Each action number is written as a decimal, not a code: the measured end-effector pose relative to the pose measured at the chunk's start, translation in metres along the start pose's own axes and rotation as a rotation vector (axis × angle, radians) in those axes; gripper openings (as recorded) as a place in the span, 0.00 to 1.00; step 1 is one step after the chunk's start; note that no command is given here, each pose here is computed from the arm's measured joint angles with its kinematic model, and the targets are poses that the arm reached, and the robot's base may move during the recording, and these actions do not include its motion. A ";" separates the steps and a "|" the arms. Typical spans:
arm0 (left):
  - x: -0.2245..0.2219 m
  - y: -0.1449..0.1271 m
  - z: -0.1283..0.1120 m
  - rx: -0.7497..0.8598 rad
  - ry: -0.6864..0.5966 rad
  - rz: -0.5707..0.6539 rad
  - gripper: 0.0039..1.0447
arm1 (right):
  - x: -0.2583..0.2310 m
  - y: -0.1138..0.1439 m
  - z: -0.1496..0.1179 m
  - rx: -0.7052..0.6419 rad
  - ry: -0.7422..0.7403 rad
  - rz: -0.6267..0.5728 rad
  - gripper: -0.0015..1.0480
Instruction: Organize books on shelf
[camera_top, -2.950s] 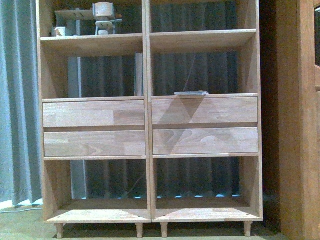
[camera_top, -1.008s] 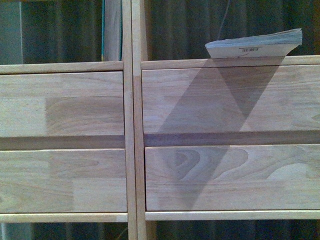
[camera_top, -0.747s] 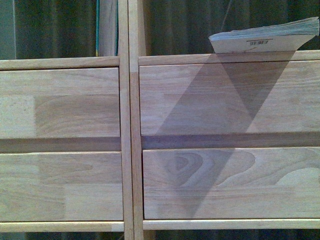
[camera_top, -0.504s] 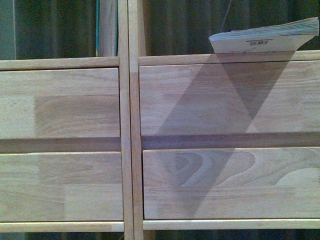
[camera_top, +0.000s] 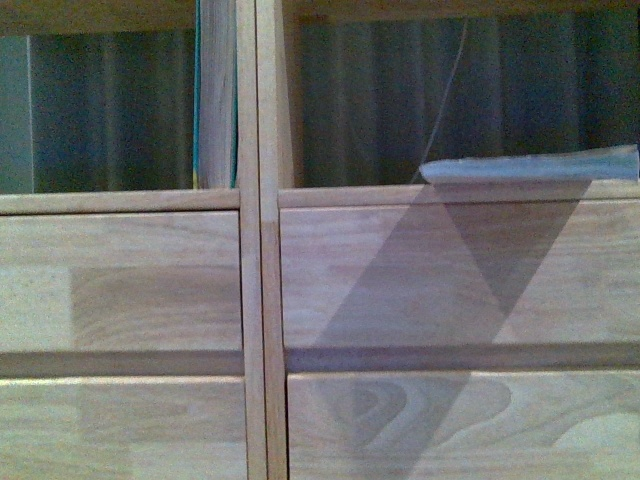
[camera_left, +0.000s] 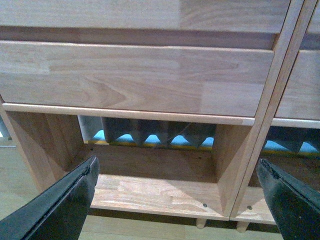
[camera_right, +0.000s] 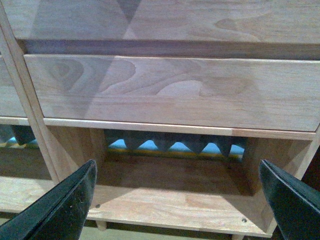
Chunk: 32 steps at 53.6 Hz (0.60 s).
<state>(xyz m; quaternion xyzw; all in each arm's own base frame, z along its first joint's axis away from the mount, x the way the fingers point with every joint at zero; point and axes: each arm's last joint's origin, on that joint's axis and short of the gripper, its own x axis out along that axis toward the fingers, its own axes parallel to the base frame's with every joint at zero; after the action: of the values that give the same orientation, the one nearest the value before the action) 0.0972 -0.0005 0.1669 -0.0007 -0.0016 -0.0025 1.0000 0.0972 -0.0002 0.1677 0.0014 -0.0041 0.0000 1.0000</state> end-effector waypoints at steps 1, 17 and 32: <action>0.000 0.000 0.000 0.000 0.000 0.000 0.93 | 0.000 0.000 0.000 0.000 0.000 0.000 0.93; 0.000 0.000 0.000 0.000 0.000 0.000 0.93 | 0.000 0.000 0.000 0.000 0.000 0.000 0.93; 0.000 0.000 0.000 0.000 0.000 0.000 0.93 | 0.000 0.000 0.000 0.000 0.000 0.001 0.93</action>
<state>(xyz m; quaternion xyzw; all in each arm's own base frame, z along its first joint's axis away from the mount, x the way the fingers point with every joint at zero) 0.0972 -0.0005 0.1669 -0.0005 -0.0016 -0.0025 1.0000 0.0972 -0.0002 0.1677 0.0014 -0.0041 0.0004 1.0000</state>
